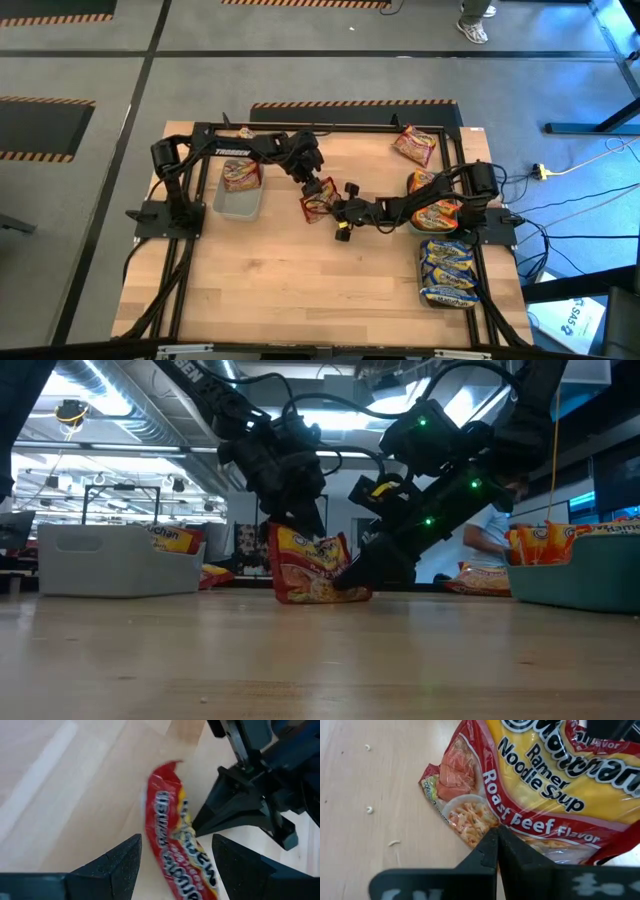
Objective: Sort Maruchan noodles
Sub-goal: Put the red noodle pack into the white bin
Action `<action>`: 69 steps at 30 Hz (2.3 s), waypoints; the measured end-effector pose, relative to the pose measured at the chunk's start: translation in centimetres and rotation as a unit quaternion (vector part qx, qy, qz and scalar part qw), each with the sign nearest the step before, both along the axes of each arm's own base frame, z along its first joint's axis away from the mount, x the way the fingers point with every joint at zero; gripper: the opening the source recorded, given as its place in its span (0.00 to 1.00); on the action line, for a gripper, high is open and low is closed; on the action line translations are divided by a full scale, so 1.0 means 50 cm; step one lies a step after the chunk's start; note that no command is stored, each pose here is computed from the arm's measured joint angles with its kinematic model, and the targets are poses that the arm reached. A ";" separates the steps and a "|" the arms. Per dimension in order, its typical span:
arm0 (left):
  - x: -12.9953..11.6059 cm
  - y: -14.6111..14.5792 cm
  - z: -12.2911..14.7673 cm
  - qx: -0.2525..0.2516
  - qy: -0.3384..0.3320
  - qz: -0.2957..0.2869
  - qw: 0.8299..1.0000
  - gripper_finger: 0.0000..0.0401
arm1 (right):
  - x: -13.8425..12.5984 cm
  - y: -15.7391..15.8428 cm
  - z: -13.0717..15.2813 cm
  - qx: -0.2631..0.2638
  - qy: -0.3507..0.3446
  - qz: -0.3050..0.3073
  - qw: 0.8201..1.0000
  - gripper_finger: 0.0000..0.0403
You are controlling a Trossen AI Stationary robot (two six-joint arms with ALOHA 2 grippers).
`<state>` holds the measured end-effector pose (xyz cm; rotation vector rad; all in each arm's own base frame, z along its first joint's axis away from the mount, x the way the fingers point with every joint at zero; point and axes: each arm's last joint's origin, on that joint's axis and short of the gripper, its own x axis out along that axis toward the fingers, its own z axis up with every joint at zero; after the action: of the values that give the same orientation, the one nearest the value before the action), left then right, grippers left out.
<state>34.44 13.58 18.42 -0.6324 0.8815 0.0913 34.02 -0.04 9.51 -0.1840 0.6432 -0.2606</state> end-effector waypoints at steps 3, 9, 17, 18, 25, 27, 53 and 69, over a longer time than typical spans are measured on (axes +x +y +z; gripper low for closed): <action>0.004 -0.012 -0.002 0.003 0.011 0.010 1.000 0.59 | 0.000 0.000 0.000 0.000 -0.001 0.000 1.000 0.00; 0.010 -0.016 -0.022 0.009 0.033 0.027 0.999 0.59 | 0.000 0.000 0.001 0.000 -0.002 0.000 1.000 0.00; 0.020 -0.034 -0.033 -0.005 0.032 0.005 0.999 0.59 | 0.001 0.000 0.001 0.000 -0.004 0.000 1.000 0.00; 0.021 -0.036 -0.032 -0.004 0.031 0.003 0.999 0.59 | 0.001 0.000 0.001 0.000 -0.004 0.000 1.000 0.00; 0.027 -0.047 -0.032 0.016 0.031 0.001 0.999 0.51 | 0.001 0.000 0.001 0.000 -0.004 0.000 1.000 0.00; 0.027 -0.046 -0.032 0.029 0.031 -0.003 0.999 0.45 | 0.001 0.000 0.001 0.000 -0.005 0.000 1.000 0.00; -0.047 -0.077 0.098 0.250 0.053 -0.108 0.961 0.03 | -0.041 0.051 0.120 -0.057 0.003 0.016 0.998 0.00; -0.280 -0.060 0.225 0.294 0.238 -0.083 0.922 0.03 | -0.043 0.055 0.124 -0.038 0.003 0.042 0.998 0.00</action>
<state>20.43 10.57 29.65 0.0428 1.3003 0.3535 31.89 2.72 15.70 -0.2846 0.6298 -0.2049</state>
